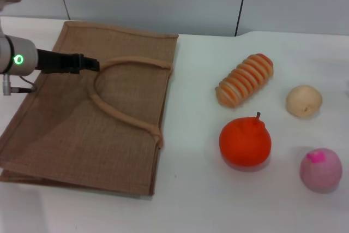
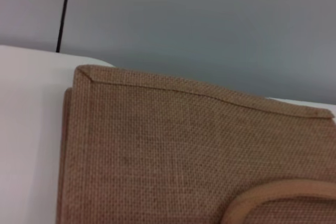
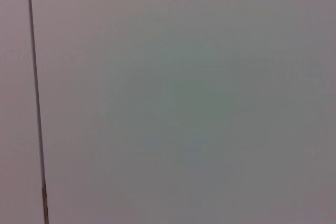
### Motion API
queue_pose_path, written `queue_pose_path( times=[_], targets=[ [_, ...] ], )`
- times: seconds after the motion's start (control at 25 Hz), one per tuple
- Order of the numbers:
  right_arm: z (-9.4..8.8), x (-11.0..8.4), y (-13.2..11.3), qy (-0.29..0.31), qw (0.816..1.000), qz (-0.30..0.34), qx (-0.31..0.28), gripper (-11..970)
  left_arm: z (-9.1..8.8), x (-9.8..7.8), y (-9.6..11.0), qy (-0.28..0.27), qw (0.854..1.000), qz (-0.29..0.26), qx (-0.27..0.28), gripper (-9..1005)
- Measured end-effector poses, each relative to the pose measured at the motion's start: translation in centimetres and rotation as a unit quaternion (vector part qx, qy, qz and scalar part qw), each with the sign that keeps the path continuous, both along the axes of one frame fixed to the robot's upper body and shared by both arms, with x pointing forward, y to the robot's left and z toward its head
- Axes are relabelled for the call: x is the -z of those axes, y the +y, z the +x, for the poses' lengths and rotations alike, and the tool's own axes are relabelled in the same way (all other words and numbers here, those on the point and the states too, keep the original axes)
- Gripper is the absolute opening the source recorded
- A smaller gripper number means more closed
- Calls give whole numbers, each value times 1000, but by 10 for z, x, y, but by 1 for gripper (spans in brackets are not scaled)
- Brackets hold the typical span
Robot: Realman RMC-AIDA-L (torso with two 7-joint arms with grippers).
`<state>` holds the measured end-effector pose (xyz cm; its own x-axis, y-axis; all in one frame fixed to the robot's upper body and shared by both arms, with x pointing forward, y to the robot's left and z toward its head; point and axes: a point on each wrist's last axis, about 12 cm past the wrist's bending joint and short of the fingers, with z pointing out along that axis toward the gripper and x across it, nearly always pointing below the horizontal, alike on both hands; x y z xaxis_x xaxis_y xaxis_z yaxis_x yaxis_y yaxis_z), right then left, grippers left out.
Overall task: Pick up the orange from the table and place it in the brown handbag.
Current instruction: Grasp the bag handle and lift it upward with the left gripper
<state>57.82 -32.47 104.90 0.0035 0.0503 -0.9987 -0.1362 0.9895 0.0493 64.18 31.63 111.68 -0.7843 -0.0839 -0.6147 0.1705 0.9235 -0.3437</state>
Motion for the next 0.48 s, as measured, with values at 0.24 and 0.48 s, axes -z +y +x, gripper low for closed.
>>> queue_pose_path(
  times=[0.24, 0.48],
  targets=[
    [1, -1, 2, -1, 1000, 0, -2, 879, 7, 4, -13, -5, 1000, 20, 14, 604],
    [1, -1, 2, -2, 1000, 1, -1, 879, 9, 8, -19, -5, 999, 29, 22, 604]
  ],
)
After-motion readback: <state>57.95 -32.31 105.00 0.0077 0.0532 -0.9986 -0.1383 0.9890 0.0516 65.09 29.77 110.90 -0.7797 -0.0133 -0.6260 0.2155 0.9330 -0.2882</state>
